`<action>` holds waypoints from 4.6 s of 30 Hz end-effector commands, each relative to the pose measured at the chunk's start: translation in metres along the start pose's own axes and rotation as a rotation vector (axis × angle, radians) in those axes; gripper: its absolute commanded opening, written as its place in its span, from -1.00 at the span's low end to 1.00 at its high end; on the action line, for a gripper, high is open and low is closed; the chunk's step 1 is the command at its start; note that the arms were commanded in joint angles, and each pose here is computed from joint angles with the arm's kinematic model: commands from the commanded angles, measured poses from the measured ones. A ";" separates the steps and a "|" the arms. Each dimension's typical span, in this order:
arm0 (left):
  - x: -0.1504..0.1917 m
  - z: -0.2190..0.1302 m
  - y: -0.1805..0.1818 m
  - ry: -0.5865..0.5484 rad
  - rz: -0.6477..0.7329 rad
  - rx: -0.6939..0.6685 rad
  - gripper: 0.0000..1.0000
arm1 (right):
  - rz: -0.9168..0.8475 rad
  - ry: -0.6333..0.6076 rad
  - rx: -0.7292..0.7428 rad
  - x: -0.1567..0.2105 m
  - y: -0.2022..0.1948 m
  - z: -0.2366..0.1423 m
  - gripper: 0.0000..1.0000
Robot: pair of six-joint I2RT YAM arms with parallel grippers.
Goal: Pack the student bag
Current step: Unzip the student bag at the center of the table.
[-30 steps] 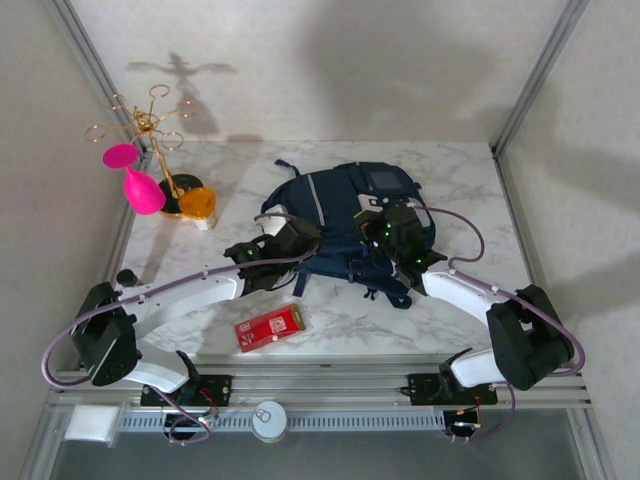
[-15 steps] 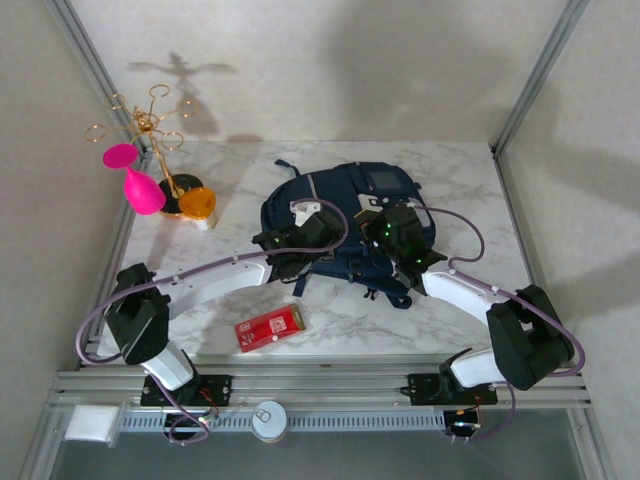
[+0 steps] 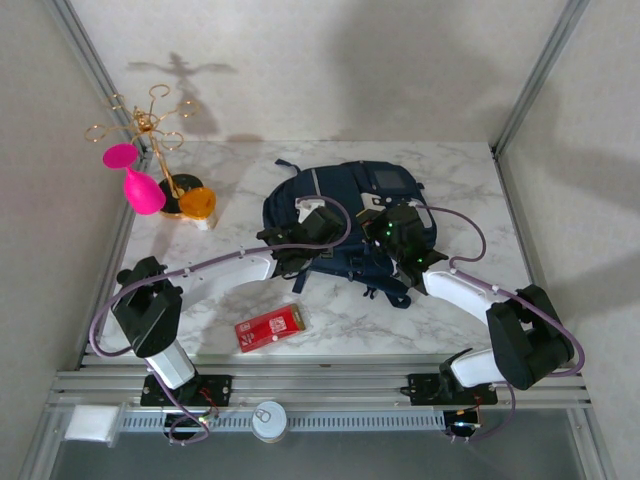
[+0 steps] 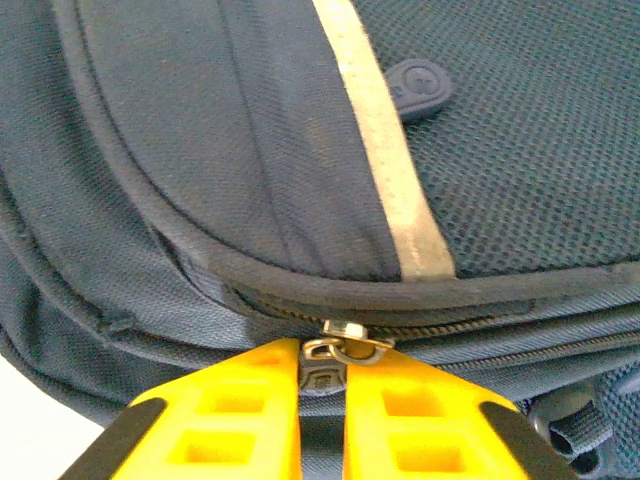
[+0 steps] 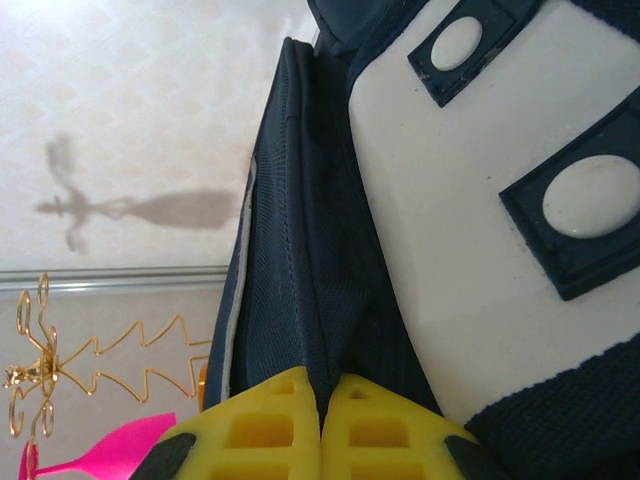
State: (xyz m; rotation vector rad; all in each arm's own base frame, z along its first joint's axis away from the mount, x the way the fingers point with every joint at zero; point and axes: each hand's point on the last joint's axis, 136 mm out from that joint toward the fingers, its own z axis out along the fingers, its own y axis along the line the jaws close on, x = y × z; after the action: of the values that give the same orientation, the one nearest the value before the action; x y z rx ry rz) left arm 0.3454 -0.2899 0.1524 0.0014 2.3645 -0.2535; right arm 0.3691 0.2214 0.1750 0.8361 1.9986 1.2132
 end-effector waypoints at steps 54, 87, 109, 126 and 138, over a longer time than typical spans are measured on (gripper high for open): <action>-0.022 0.026 -0.055 -0.025 -0.128 0.259 -0.08 | -0.367 0.157 -0.138 -0.052 0.049 0.014 -1.00; -0.013 0.005 -0.013 -0.012 0.016 0.250 -1.00 | -0.351 0.174 -0.076 -0.070 0.040 -0.001 -0.70; -0.014 0.006 -0.022 -0.021 0.018 0.282 -1.00 | 0.099 -0.019 0.128 0.004 0.005 0.013 0.09; -0.004 -0.002 -0.003 -0.019 -0.016 0.231 -1.00 | -0.212 0.223 0.016 0.052 0.041 0.056 -1.00; 0.051 -0.012 0.072 0.071 -0.023 0.058 -1.00 | -0.485 0.410 0.007 -0.031 0.003 -0.016 -1.00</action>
State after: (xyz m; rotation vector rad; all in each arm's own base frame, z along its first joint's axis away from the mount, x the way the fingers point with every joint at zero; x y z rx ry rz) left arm 0.3130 -0.2677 0.1533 0.0684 2.2968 -0.5610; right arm 0.3528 0.2347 0.1686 0.1879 2.4444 1.2099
